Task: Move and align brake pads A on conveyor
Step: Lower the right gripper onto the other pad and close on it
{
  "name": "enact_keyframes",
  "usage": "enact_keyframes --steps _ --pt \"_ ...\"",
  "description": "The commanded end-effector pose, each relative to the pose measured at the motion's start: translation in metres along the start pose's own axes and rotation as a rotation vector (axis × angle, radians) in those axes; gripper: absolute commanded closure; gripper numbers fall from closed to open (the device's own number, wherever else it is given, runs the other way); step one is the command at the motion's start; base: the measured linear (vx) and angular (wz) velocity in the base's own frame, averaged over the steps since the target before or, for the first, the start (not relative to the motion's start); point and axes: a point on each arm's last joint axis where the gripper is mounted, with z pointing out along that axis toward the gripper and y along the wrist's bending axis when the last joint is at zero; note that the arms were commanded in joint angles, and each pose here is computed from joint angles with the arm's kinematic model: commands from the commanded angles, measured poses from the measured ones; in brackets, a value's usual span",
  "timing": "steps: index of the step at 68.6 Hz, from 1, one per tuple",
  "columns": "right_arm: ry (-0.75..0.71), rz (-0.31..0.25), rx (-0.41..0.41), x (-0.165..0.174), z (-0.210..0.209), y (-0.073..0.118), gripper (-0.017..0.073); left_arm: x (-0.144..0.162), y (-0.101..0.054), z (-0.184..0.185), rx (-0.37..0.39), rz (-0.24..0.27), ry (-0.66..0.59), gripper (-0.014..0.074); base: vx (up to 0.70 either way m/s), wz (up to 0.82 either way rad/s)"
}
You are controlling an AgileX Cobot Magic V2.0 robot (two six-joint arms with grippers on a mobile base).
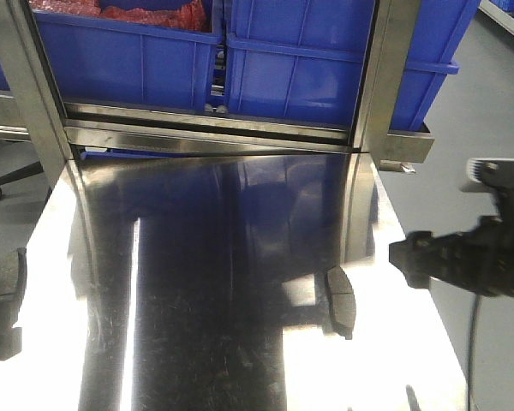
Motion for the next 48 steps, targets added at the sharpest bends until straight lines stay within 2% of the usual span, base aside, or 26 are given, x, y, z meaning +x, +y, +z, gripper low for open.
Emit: enact_keyframes --steps 1,7,13,16,21,28,48 --pt "-0.009 -0.048 -0.027 -0.026 0.02 0.014 -0.0134 -0.015 -0.004 -0.008 0.036 -0.001 -0.109 0.0518 0.0 0.0" --pt "0.057 -0.082 -0.069 -0.034 0.041 0.034 -0.0129 -0.015 -0.004 -0.008 0.036 -0.001 -0.109 0.0518 0.0 0.0" --pt "0.151 -0.061 -0.089 -0.039 0.062 0.053 -0.0127 -0.015 -0.004 -0.008 0.036 -0.001 -0.109 0.0518 0.0 0.0" --pt "0.183 -0.032 -0.083 -0.043 0.069 0.058 -0.0126 -0.015 -0.004 -0.008 0.036 -0.001 -0.109 0.0518 0.0 0.0" --pt "0.259 -0.007 -0.041 -0.045 0.085 0.06 -0.0122 -0.015 -0.004 -0.008 0.036 -0.001 -0.109 0.0518 0.0 0.0" --pt "0.331 -0.012 0.013 -0.045 0.1 0.058 -0.0115 -0.015 -0.004 -0.008 0.036 -0.001 -0.109 0.0518 0.0 0.0" --pt "0.444 -0.023 0.041 -0.031 0.127 0.056 -0.0101 -0.015 -0.004 -0.008 0.036 -0.001 -0.109 0.0518 0.0 0.0"
